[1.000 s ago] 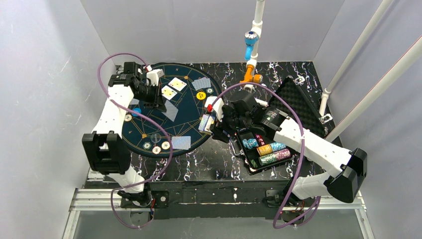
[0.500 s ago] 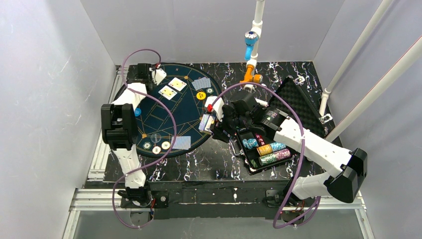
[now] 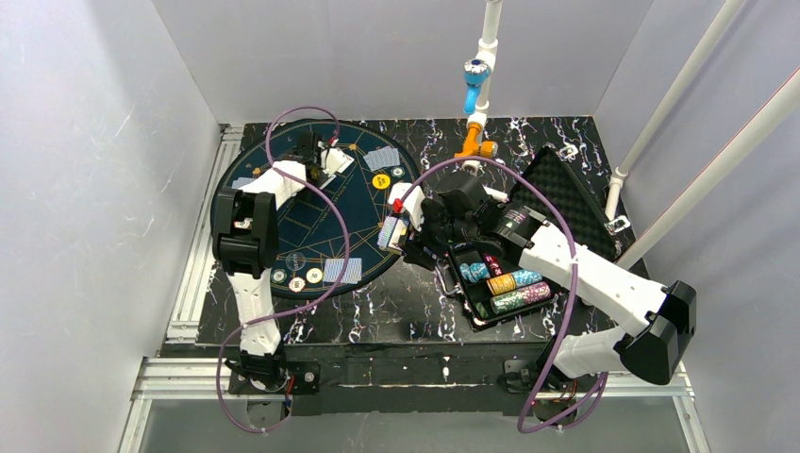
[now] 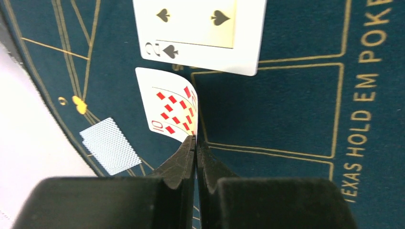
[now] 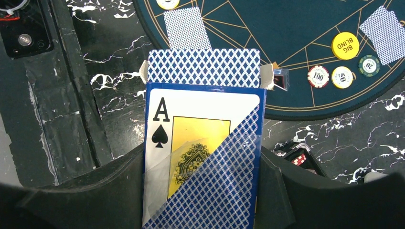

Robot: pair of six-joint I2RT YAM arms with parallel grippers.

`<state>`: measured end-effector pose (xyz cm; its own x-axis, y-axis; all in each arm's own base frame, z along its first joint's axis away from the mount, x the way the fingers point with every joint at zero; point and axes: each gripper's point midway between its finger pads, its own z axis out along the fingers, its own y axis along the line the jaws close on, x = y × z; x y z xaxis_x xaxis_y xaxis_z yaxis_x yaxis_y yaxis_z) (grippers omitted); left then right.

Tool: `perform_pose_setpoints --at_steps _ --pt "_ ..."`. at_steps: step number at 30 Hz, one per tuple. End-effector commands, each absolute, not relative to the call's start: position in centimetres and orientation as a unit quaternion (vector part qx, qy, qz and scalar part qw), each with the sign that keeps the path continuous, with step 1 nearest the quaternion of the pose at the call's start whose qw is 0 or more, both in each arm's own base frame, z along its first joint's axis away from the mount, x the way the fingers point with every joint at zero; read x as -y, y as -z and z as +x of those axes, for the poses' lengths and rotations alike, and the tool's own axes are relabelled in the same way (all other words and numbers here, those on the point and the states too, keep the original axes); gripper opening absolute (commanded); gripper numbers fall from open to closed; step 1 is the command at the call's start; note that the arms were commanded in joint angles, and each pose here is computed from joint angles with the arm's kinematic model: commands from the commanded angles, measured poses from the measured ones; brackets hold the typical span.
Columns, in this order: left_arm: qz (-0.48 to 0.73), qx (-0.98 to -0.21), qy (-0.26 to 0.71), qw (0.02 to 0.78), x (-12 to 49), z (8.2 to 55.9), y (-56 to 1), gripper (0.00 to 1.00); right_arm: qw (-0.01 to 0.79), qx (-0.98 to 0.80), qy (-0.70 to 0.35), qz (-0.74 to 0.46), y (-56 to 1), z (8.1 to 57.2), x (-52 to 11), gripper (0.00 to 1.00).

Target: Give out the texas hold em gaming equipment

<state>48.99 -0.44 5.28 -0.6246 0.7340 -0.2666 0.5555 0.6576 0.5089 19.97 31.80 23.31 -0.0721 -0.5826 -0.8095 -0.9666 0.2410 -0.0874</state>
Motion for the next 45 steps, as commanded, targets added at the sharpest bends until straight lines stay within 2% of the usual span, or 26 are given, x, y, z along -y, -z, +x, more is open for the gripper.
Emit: perform_pose_setpoints --at_steps 1,18,22,24,30,37,45 --pt "0.361 -0.897 -0.157 0.200 1.9 47.5 -4.3 0.00 0.419 -0.668 -0.254 -0.559 -25.6 20.2 -31.9 0.01" --pt "0.358 -0.912 -0.109 0.171 5.1 47.0 -3.4 0.02 0.424 -0.670 -0.251 -0.556 -25.6 20.4 -31.5 0.01" --pt "0.362 -0.913 -0.088 0.164 5.7 46.5 -4.3 0.17 0.427 -0.668 -0.250 -0.556 -25.8 20.6 -31.5 0.01" --pt "0.362 -0.914 -0.071 0.167 6.2 46.1 -5.4 0.33 0.429 -0.667 -0.250 -0.556 -25.8 20.6 -31.5 0.01" --pt "0.340 -0.919 0.026 0.200 8.5 44.2 -10.8 0.64 0.429 -0.666 -0.254 -0.555 -25.7 20.5 -31.6 0.01" --pt "0.268 -0.900 0.234 0.252 11.1 39.1 -20.2 0.82 0.440 -0.662 -0.256 -0.551 -25.9 20.7 -31.7 0.01" --pt "0.154 -0.832 0.503 0.176 17.3 27.7 -27.2 0.83 0.453 -0.660 -0.259 -0.541 -26.0 21.4 -32.6 0.01"
